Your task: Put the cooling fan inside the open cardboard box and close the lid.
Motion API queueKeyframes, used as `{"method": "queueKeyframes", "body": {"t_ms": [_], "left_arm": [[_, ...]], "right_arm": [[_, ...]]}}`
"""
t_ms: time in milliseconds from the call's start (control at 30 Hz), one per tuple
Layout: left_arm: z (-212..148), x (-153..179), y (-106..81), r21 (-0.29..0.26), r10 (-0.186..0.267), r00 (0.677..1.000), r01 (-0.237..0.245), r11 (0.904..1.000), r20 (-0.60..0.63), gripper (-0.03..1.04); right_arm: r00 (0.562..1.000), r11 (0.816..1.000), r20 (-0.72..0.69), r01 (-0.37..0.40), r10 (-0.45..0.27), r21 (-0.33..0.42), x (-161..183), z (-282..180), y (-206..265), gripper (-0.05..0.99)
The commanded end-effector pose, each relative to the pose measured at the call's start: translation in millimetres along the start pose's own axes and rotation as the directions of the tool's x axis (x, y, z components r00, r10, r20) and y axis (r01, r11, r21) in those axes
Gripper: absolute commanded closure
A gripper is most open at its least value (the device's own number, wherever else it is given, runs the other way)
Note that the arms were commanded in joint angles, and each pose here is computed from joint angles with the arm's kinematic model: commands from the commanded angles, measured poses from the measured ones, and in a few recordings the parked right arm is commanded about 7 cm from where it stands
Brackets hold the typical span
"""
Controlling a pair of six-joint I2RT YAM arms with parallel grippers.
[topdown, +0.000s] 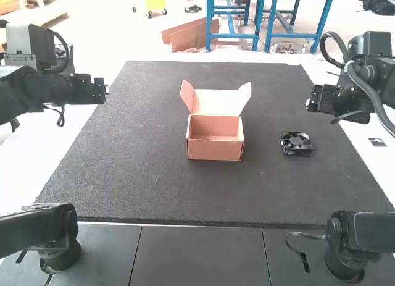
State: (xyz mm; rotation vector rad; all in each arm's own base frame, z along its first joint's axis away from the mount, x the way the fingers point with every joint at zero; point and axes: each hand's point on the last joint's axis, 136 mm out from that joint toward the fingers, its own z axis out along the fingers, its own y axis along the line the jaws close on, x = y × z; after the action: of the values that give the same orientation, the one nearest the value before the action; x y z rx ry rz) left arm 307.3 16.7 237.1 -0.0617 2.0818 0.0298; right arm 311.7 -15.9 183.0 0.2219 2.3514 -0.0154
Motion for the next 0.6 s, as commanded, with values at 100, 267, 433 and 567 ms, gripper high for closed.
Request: {"method": "queueKeyframes", "body": {"t_ms": [100, 267, 433, 567], "left_arm": [[1.5, -18.0, -0.9, -0.048, 0.138, 0.990, -0.136, 0.9895, 0.035, 0.04], [7.0, -25.3, -17.4, -0.027, 0.168, 0.985, -0.167, 0.9856, 0.039, 0.04], [10.9, -25.0, -34.1, 0.017, 0.182, 0.983, -0.182, 0.9831, 0.028, 0.04], [11.9, -23.1, -37.7, 0.027, 0.181, 0.983, -0.182, 0.9829, 0.025, 0.04]], "right_arm": [[0.995, 0.995, 0.022, 0.102, -0.101, -0.018, -20.2, -7.1, -15.1, 0.03], [0.976, 0.981, -0.103, 0.190, -0.194, -0.047, -5.3, 7.0, -16.4, 0.04], [0.948, 0.964, -0.188, 0.241, -0.258, -0.110, 0.6, 30.2, -14.6, 0.04], [0.930, 0.965, -0.267, 0.228, -0.254, -0.127, 5.3, 51.1, -16.2, 0.04]]}}
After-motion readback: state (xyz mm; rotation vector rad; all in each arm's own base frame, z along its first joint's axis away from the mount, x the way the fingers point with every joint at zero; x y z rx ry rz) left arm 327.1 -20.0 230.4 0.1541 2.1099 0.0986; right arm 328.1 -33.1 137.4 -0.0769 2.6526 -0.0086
